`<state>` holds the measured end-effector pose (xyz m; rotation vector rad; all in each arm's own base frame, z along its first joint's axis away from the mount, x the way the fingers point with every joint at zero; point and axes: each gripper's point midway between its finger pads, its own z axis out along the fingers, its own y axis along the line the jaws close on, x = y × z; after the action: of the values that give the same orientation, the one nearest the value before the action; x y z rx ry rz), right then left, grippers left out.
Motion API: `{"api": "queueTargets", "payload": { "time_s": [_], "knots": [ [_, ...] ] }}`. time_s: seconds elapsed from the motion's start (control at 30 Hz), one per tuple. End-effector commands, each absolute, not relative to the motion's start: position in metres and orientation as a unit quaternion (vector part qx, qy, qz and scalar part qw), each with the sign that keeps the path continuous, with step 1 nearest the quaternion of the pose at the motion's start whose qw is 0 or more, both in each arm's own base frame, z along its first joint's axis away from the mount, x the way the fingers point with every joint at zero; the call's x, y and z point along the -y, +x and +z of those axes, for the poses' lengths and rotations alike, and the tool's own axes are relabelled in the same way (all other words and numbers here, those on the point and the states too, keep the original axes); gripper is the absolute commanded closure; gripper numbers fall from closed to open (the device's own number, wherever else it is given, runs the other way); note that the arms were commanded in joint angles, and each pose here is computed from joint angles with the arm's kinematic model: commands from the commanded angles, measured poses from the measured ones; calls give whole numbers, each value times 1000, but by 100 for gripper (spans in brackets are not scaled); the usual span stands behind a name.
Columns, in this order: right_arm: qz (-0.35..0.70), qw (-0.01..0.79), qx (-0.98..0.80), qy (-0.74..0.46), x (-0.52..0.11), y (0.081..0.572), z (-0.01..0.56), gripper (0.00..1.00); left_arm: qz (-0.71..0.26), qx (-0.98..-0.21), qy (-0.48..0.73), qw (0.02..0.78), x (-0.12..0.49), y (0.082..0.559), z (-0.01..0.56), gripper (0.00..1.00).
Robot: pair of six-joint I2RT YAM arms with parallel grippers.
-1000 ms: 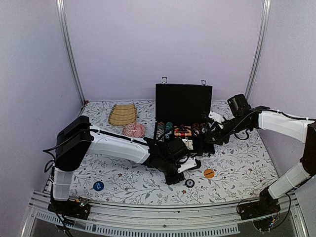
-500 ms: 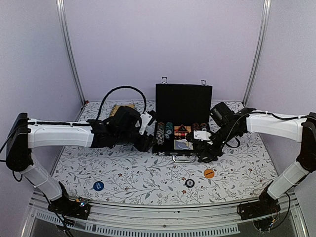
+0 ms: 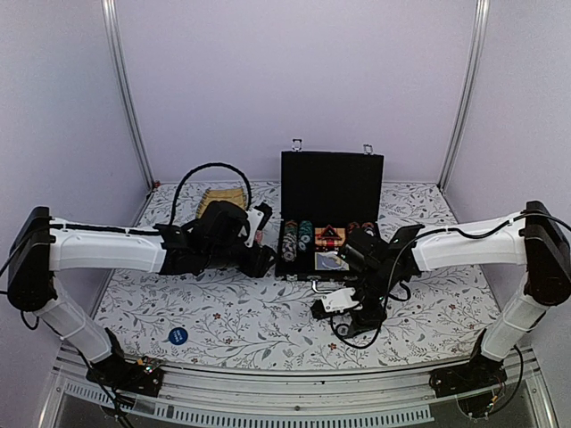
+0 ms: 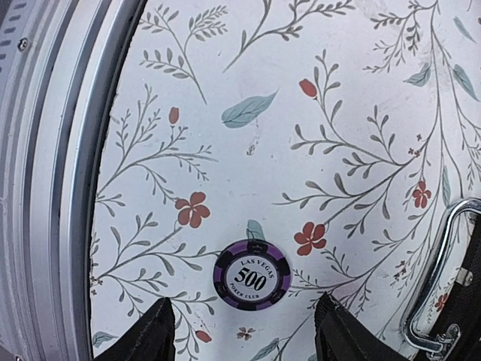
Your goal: Pack up texas hold em set
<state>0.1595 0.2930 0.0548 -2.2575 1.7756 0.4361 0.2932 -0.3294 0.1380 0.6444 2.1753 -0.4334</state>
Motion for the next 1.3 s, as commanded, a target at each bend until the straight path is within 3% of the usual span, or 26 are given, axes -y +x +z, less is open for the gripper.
{"api": "queueTargets", "payload": {
  "time_s": [0.0, 0.67, 1.07, 1.27],
  "knots": [
    [125, 101, -606, -779, -290, 160, 35, 35, -185, -855, 234, 424, 325, 295, 150, 38],
    [84, 71, -609, -785, -291, 156, 4, 44, -177, -856, 232, 426, 322, 297, 145, 38],
    [76, 49, -616, -783, -286, 154, 0, 65, -176, -857, 232, 426, 322, 298, 144, 38],
    [75, 98, -625, -771, -292, 177, 40, 67, -175, -857, 231, 427, 322, 298, 146, 38]
  ]
}}
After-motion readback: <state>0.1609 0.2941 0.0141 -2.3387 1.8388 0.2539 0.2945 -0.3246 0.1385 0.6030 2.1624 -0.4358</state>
